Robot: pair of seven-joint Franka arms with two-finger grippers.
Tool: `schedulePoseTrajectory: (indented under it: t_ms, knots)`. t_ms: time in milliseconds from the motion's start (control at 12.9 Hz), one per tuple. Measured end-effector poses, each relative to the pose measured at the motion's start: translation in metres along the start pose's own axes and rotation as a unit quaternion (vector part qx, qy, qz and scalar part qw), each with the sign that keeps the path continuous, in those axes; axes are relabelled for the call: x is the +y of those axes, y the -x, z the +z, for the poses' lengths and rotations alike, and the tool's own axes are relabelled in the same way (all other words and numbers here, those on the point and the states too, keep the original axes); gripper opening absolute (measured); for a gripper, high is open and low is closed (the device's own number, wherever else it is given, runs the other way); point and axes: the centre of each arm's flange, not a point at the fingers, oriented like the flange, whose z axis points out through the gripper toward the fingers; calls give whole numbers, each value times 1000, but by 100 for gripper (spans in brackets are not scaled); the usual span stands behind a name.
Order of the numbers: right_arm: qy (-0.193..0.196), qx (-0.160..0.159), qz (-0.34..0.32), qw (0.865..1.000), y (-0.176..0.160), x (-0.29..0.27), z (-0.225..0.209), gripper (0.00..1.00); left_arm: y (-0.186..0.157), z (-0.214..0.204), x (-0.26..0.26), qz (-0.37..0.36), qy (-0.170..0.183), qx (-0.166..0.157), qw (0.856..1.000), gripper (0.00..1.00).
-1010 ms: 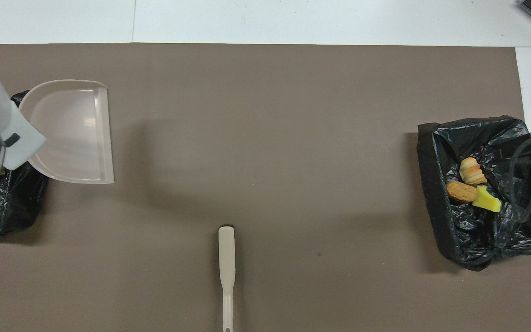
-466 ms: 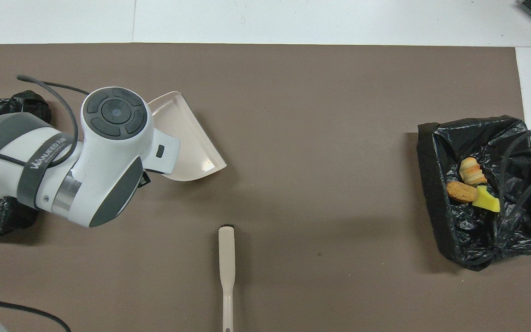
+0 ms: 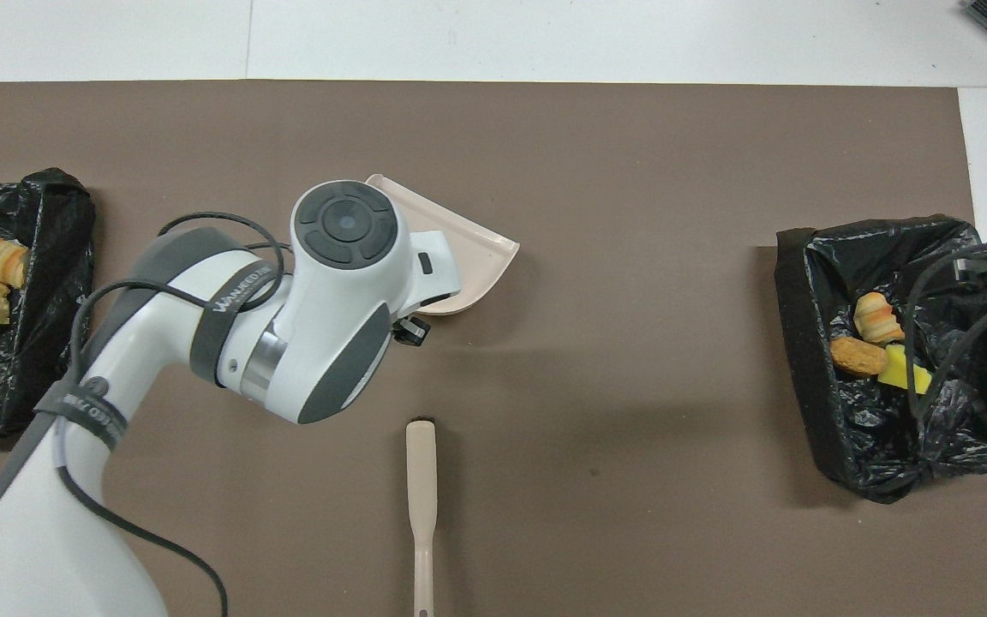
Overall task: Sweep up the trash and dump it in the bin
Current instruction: 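Lower the dustpan onto the table and release it with the left gripper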
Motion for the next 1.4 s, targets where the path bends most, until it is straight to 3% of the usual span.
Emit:
schedulePoseTrajectory:
  t_ms: [233, 389, 622, 1010, 1088, 1399]
  knots:
    - [-1, 3, -6, 1000, 0, -7, -1, 100, -23, 12, 15, -112, 22, 22, 993, 33]
    - [-19, 1, 2, 1000, 1, -2, 1, 100, -28, 31, 28, -140, 21, 12, 990, 33]
    - [-27, 2, 3, 1000, 1, -2, 1, 100, -39, 53, 54, -167, 18, 8, 986, 33]
    - [-30, 3, 2, 1000, 1, -4, 0, 100, -46, 47, 52, -176, 25, 15, 984, 38]
    - [-30, 3, 2, 1000, 1, -5, 0, 100, -47, 45, 51, -177, 25, 17, 984, 46]
    - [-31, 3, 2, 1000, 1, -5, 0, 100, -47, 2, 10, -195, 31, 51, 979, 99]
